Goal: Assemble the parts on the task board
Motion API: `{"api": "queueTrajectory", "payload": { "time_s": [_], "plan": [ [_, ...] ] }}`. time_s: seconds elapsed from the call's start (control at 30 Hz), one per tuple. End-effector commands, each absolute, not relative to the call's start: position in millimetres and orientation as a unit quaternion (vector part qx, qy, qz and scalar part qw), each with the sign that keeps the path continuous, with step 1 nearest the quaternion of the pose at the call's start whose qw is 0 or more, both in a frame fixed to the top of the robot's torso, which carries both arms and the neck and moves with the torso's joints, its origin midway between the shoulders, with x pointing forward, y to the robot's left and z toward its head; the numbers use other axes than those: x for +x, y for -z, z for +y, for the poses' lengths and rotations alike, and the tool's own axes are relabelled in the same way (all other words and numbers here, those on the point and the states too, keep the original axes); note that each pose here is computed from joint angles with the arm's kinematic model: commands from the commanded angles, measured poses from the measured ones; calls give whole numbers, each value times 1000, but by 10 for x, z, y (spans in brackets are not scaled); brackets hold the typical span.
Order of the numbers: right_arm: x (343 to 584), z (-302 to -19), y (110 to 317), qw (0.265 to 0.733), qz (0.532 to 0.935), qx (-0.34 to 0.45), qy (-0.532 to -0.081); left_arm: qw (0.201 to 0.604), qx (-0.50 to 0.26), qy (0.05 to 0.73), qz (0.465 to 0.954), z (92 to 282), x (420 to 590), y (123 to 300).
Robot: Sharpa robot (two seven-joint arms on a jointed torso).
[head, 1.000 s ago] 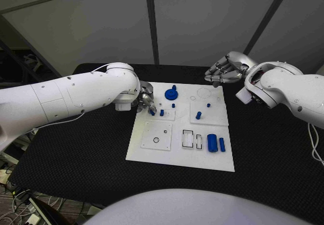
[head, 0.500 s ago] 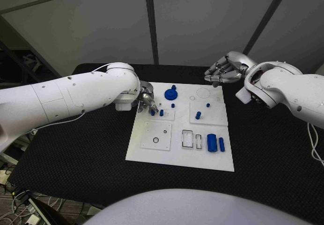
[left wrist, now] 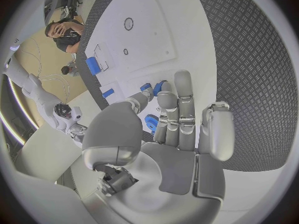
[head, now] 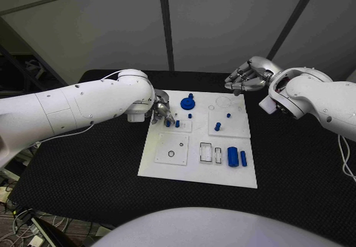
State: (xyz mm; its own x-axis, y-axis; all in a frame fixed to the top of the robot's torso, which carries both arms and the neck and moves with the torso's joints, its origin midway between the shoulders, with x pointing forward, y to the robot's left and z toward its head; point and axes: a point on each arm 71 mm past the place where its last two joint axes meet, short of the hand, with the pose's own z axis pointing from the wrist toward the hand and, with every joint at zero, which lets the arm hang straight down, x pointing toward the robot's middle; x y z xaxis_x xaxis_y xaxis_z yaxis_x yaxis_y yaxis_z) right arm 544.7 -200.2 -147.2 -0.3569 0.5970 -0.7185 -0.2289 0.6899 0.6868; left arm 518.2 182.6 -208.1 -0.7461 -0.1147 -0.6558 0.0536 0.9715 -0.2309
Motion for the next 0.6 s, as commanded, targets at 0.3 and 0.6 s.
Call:
{"api": "queueTrajectory", "payload": {
  "time_s": [0.3,0.6],
  "plan": [
    [5444,-1997,1457,553,733,123,-377,356,-8,104,929,1879,5180,2115],
    [5445,-1997,1457,552,733,123,-377,355,-6,102,929,1894,5174,2116]
  ]
}}
